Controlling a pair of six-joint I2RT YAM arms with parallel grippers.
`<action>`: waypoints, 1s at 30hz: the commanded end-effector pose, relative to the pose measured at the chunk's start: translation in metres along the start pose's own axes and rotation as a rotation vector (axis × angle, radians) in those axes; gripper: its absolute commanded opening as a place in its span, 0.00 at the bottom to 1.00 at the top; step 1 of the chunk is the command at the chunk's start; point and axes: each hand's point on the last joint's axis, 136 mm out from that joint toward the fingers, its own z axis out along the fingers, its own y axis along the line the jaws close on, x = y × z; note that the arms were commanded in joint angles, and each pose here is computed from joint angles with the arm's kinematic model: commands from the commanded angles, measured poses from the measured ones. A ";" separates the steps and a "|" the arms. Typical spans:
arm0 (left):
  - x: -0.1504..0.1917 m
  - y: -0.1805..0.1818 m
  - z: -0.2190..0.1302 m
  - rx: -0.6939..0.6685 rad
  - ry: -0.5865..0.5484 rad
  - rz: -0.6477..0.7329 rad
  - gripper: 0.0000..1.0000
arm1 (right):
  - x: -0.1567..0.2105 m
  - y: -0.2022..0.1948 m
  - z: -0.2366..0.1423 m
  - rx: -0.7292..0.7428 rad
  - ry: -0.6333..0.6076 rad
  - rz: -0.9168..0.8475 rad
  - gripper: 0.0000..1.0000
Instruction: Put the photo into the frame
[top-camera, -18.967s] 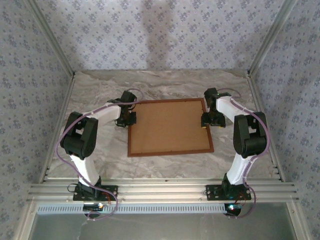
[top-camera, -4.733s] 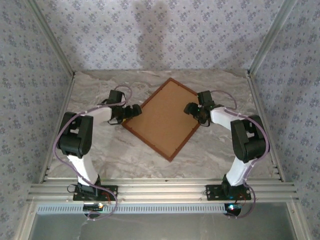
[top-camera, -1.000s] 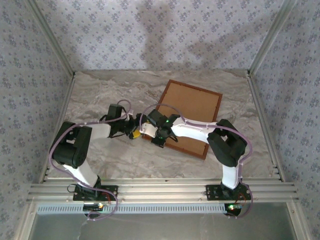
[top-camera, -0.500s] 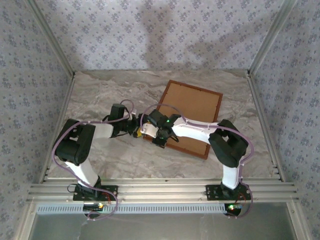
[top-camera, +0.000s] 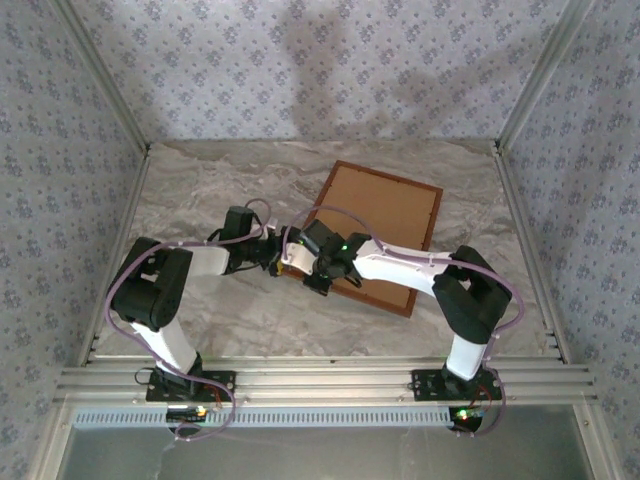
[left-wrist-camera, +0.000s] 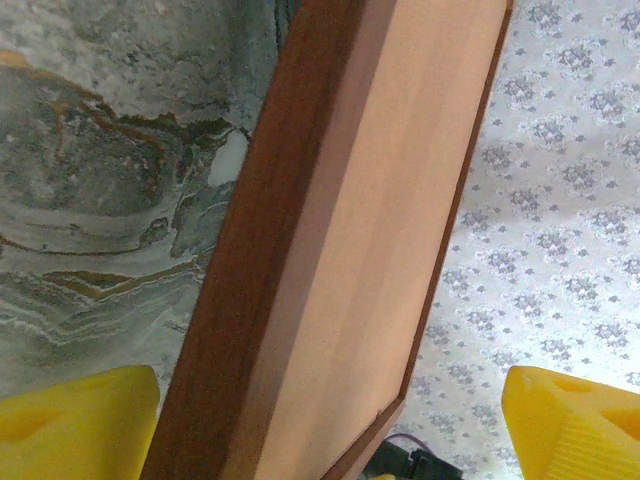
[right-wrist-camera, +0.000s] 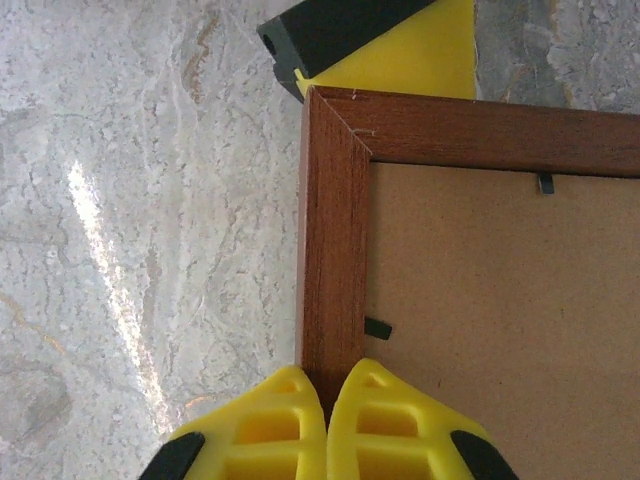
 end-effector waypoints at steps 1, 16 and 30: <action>0.006 -0.013 0.004 0.047 0.040 -0.004 0.80 | -0.040 -0.001 -0.017 0.009 -0.158 0.005 0.00; 0.004 -0.019 0.003 0.083 0.023 -0.012 0.30 | -0.020 0.006 0.011 0.014 -0.117 0.056 0.00; 0.000 -0.027 -0.001 0.091 -0.013 -0.012 0.08 | 0.005 -0.014 -0.009 0.459 0.014 0.010 0.69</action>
